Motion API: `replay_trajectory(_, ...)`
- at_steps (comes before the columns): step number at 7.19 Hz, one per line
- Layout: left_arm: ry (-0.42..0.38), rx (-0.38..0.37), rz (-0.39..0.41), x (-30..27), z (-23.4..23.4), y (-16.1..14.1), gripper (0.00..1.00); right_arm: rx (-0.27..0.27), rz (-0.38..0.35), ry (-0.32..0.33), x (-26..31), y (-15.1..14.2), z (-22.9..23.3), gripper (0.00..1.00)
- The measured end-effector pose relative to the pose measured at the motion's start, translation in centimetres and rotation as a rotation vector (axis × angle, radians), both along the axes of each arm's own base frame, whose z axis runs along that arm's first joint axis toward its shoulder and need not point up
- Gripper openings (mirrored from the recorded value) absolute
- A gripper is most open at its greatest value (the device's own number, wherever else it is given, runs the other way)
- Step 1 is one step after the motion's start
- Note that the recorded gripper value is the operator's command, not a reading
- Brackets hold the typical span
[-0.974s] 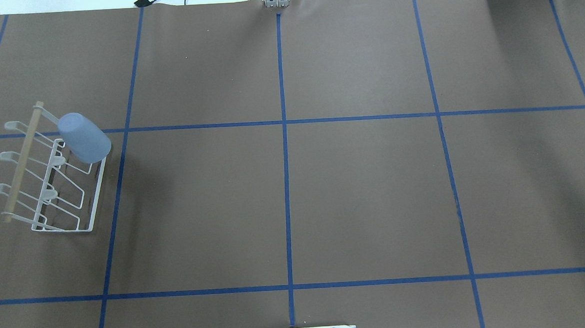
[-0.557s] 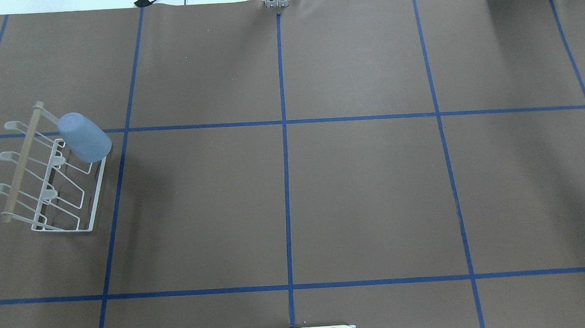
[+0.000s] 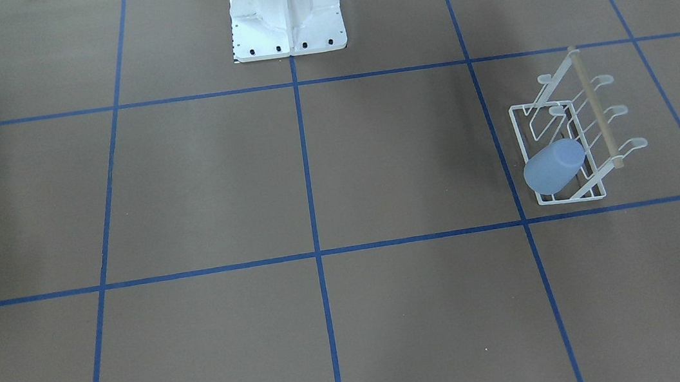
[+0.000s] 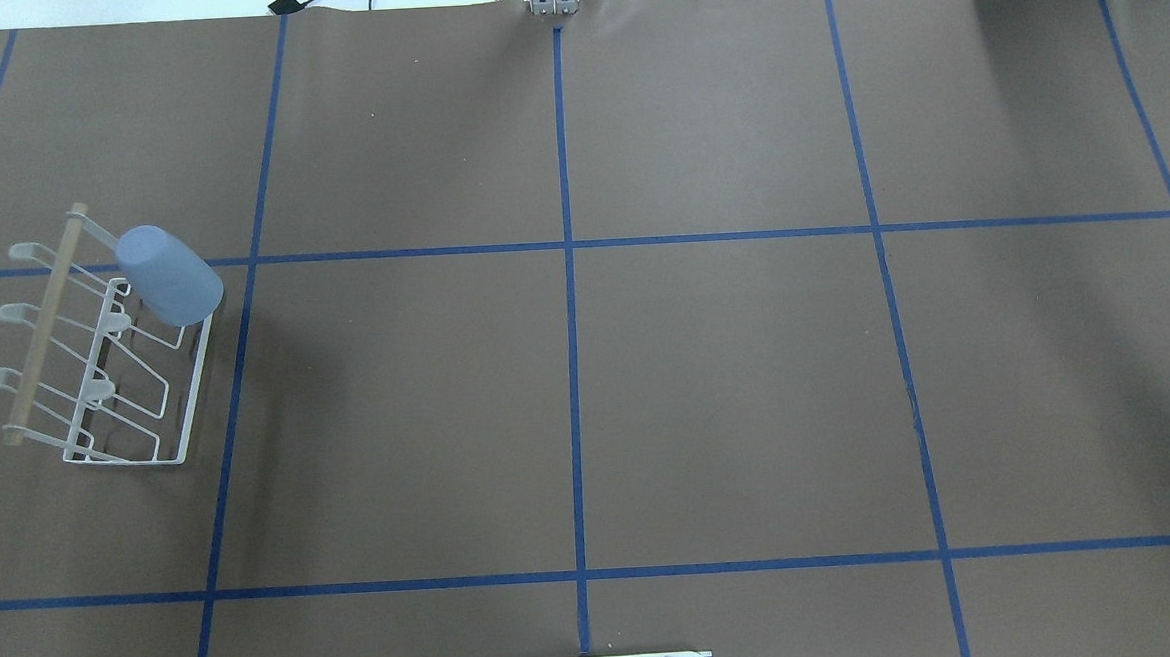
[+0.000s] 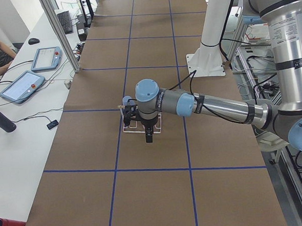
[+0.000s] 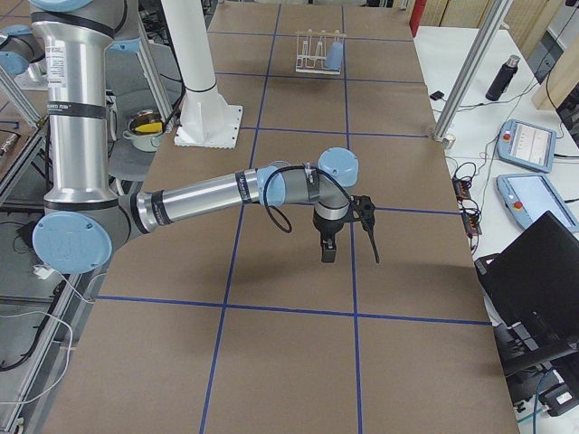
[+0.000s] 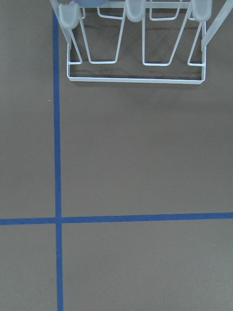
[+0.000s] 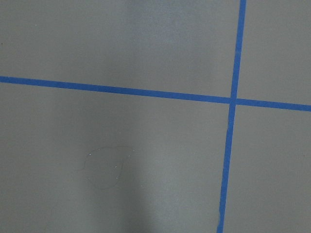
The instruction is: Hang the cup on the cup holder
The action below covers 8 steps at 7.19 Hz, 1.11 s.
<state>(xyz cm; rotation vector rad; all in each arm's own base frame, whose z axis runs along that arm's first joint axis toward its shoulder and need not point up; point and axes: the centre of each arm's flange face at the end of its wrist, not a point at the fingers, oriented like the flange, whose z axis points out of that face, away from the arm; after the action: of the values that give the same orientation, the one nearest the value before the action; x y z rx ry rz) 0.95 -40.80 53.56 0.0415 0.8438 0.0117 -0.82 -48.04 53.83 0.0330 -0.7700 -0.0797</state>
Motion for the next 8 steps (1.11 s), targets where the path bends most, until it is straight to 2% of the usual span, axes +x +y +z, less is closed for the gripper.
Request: replay_trajectory(8, 0.004, 0.033, 0.008, 0.3, -1.1, -1.0, 0.98, 0.009, -0.002, -0.017, -0.1, 0.2, -0.6, 1.00)
